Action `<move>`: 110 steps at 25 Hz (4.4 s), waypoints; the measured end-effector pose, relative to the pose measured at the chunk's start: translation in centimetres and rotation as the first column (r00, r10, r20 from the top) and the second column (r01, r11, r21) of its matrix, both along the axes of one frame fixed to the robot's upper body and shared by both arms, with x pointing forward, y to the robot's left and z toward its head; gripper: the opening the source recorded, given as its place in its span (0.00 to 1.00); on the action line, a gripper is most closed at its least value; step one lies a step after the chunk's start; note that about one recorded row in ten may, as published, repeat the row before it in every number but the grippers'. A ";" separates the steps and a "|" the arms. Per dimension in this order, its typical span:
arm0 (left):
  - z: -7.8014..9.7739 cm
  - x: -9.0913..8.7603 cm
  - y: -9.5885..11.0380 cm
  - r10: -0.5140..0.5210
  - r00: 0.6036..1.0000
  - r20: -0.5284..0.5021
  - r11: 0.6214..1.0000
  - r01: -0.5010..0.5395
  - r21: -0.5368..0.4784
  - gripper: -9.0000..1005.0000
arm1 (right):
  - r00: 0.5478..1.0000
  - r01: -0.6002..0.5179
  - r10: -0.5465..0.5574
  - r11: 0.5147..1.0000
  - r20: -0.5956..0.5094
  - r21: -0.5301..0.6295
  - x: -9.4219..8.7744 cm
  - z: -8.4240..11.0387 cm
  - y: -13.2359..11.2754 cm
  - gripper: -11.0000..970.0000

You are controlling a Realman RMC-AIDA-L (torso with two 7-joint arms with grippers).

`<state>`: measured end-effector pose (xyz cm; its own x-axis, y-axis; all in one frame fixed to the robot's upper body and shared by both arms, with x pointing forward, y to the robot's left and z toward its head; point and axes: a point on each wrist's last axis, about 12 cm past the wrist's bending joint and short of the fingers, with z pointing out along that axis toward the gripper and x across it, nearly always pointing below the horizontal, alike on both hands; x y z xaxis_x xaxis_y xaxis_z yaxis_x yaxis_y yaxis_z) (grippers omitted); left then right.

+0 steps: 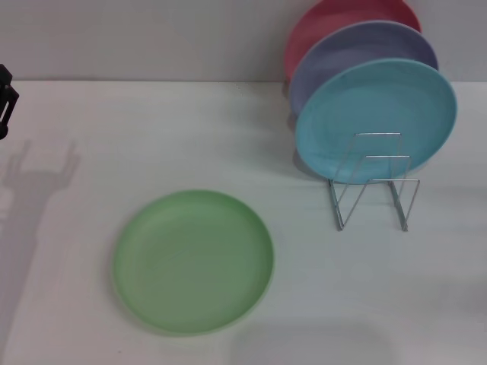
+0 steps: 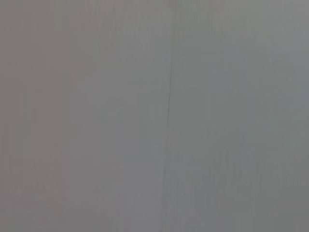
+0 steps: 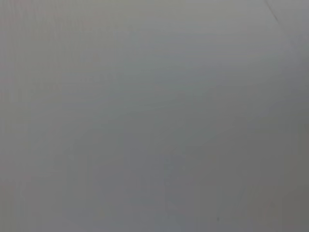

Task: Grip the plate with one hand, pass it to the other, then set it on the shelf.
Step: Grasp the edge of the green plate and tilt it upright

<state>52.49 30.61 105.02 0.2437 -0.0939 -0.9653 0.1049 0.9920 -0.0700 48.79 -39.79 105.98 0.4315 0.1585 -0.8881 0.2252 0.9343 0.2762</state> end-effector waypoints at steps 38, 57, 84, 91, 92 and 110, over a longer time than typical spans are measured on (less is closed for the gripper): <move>8.4 9.4 -3.6 -0.033 0.741 -0.670 0.996 0.080 0.038 0.80 | 1.000 0.010 -0.010 1.000 0.001 0.003 -0.2 -0.1 -0.1 0.73; 12.2 6.6 -5.4 -0.261 0.226 -0.939 0.901 0.405 -0.153 0.79 | 1.000 0.012 -0.011 1.000 0.025 -0.026 0.1 0.6 -0.5 0.72; 8.5 4.9 -5.2 -0.235 -0.041 -0.971 0.910 0.342 -0.234 0.79 | 0.999 0.018 -0.015 0.997 0.039 -0.079 1.2 1.6 -0.7 0.72; 8.4 5.1 -5.2 -0.235 -0.029 -0.972 0.912 0.340 -0.230 0.79 | 0.999 0.017 -0.014 0.997 0.044 -0.078 1.0 1.6 -0.7 0.73; 8.4 5.1 -5.2 -0.235 -0.029 -0.972 0.912 0.340 -0.230 0.79 | 0.999 0.017 -0.014 0.997 0.044 -0.078 1.0 1.6 -0.7 0.73; 7.6 5.4 -5.8 -0.229 -0.040 -0.973 0.907 0.354 -0.228 0.77 | 0.998 0.018 -0.014 0.997 0.055 -0.080 0.7 1.5 -0.6 0.73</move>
<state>57.85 24.83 112.65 -0.9448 0.2005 -0.2592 0.2819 0.9004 -0.3312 49.44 -40.39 107.53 0.4813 0.0803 -0.8729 0.2272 0.9503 0.2127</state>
